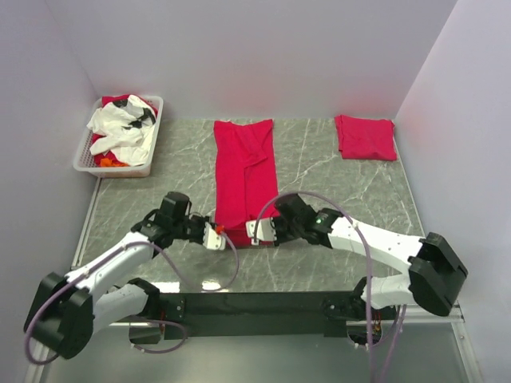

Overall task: Fold and stack the t-shirts
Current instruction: Fold the tshirt

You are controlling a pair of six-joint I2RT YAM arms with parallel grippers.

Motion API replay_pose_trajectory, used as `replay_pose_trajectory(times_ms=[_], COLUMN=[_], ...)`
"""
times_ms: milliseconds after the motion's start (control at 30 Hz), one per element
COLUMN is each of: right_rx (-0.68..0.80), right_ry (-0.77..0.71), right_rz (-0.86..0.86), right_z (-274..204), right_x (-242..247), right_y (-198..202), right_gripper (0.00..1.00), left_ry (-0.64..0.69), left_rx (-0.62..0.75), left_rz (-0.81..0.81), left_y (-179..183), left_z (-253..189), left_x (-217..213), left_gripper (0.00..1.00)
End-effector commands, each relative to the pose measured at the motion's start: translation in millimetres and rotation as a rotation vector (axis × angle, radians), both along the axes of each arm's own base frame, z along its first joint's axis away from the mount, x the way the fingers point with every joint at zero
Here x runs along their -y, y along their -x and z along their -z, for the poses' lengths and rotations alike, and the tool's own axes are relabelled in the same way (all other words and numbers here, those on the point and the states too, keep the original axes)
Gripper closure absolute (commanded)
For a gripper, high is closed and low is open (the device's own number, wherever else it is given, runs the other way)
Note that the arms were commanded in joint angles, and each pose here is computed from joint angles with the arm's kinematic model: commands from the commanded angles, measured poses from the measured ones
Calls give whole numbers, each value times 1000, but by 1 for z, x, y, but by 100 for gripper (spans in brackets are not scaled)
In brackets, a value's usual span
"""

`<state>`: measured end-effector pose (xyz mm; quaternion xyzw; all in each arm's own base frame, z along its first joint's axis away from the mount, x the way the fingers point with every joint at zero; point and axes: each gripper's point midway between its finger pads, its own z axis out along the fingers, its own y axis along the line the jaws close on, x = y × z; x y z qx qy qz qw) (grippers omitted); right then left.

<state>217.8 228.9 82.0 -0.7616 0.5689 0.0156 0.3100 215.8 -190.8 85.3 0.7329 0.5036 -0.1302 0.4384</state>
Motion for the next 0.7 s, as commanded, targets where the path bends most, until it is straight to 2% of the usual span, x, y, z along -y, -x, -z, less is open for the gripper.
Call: replay_pose_trajectory(times_ms=[0,167,433,500,667], right_rx=[103,124,134,110,117], right_ry=[-9,-8,11,25,36], right_rz=[-20,-29,-5,3,-7], right_z=[-22,-27,-28,-19,-14], right_x=[-5,-10,-12,-9,-12], right_y=[-42,-81,-152,-162,-186], right_gripper=[100,100,100,100,100], left_ry=[60,56,71,75,58], left_rx=[168,226,221,246,237], left_rz=[64,73,54,47,43], left_y=[-41,-83,-150,-167,-195], left_z=[-36,-37,-34,-40,-23], left_x=[9,3,-1,-5,-12], left_gripper=[99,99,99,99,99])
